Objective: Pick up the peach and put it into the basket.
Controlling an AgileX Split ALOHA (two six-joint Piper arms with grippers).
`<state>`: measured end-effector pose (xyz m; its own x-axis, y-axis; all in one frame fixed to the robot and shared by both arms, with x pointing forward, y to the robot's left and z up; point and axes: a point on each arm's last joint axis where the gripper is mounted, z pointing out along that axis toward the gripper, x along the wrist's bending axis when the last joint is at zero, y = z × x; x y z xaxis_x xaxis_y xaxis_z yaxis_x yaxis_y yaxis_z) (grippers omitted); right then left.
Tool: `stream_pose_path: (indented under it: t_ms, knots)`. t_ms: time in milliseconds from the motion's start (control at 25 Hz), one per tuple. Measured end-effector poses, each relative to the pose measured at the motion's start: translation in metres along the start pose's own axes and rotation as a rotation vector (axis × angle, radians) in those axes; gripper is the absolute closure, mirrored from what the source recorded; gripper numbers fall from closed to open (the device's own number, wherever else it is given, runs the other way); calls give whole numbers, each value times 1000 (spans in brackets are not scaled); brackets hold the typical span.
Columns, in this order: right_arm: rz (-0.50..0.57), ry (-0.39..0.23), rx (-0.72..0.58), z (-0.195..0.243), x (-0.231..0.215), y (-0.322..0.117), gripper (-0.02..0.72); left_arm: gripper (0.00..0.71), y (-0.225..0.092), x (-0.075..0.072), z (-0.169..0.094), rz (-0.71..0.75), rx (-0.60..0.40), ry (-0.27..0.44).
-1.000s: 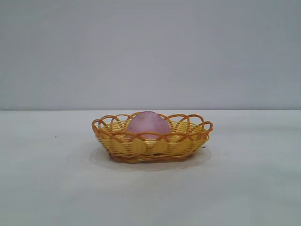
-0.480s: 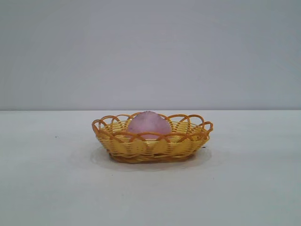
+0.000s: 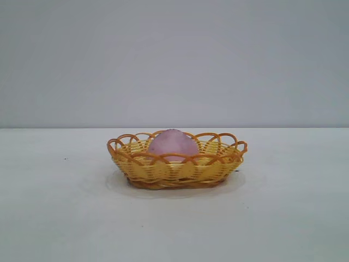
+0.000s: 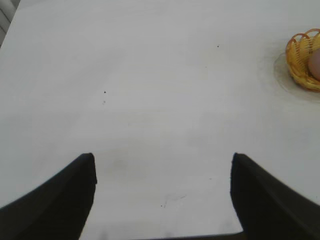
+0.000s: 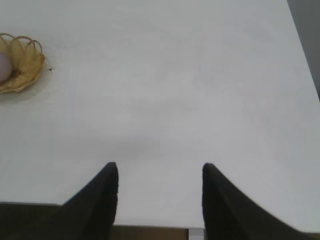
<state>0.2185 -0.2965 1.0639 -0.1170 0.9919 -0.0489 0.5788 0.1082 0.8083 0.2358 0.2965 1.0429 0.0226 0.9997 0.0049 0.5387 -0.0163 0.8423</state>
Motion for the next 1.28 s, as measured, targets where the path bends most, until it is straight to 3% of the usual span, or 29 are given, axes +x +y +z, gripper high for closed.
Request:
stream_pose_path:
  t_ms: [400, 1040, 1280]
  knots:
    - [16, 38, -69, 19, 4, -12, 376, 180, 0, 0, 0, 0, 0, 0]
    - [18, 40, -78, 21, 4, -11, 376, 180, 0, 0, 0, 0, -2, 0]
    - [-16, 93, -82, 20, 3, -11, 376, 180, -1, 0, -2, 8, -20, -10]
